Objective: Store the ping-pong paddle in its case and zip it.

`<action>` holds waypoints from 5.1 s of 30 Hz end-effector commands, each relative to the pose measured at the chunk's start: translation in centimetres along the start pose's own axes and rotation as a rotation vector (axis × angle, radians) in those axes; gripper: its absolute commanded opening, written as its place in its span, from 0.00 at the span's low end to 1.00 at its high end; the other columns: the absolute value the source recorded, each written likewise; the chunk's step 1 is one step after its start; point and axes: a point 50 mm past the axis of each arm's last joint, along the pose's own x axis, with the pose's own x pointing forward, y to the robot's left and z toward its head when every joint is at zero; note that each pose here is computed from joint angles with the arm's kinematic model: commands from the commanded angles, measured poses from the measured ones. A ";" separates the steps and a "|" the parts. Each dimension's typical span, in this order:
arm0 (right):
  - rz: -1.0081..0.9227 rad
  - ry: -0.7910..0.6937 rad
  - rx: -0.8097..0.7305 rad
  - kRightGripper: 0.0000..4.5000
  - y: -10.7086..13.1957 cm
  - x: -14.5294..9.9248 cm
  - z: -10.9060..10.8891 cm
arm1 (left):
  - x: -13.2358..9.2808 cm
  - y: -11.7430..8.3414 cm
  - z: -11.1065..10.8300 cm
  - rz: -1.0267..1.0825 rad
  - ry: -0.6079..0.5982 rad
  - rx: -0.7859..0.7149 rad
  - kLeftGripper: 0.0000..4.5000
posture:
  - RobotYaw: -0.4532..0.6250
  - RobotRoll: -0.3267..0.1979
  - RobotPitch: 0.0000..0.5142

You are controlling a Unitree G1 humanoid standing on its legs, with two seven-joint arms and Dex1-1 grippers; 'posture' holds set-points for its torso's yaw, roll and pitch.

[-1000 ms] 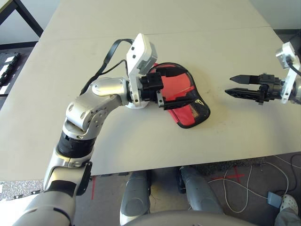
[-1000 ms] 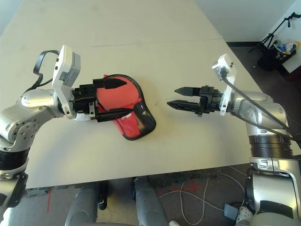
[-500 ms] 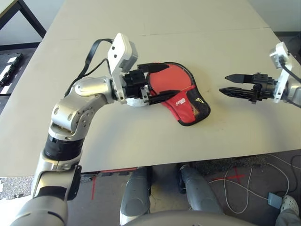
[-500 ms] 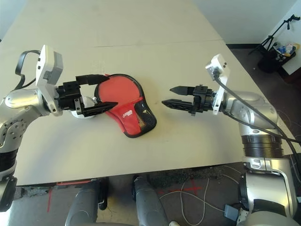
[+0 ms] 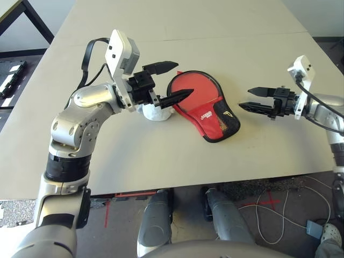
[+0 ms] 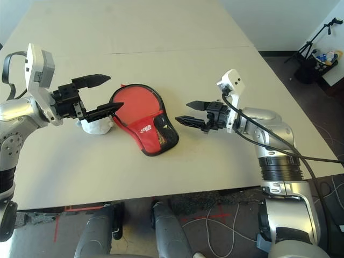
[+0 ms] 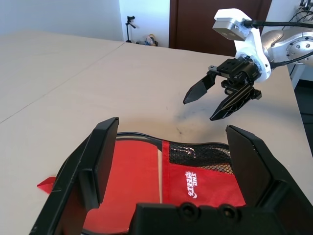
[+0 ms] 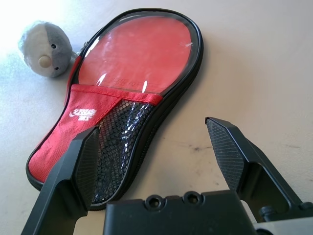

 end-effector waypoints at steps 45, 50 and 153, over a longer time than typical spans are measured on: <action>0.147 0.118 0.397 0.99 3.7 4.1 -5.6 | -2.0 1.4 0.1 0.001 0.108 0.037 1.00 | 0.45 0.62 0.44; 0.116 0.147 0.430 0.96 3.6 4.2 -6.0 | -1.9 1.4 0.0 -0.001 0.108 0.037 1.00 | 0.45 0.62 0.44; 0.328 0.302 0.356 0.99 6.3 -1.6 -4.1 | -1.3 1.5 -1.1 -0.023 0.115 0.036 1.00 | 0.42 0.62 0.44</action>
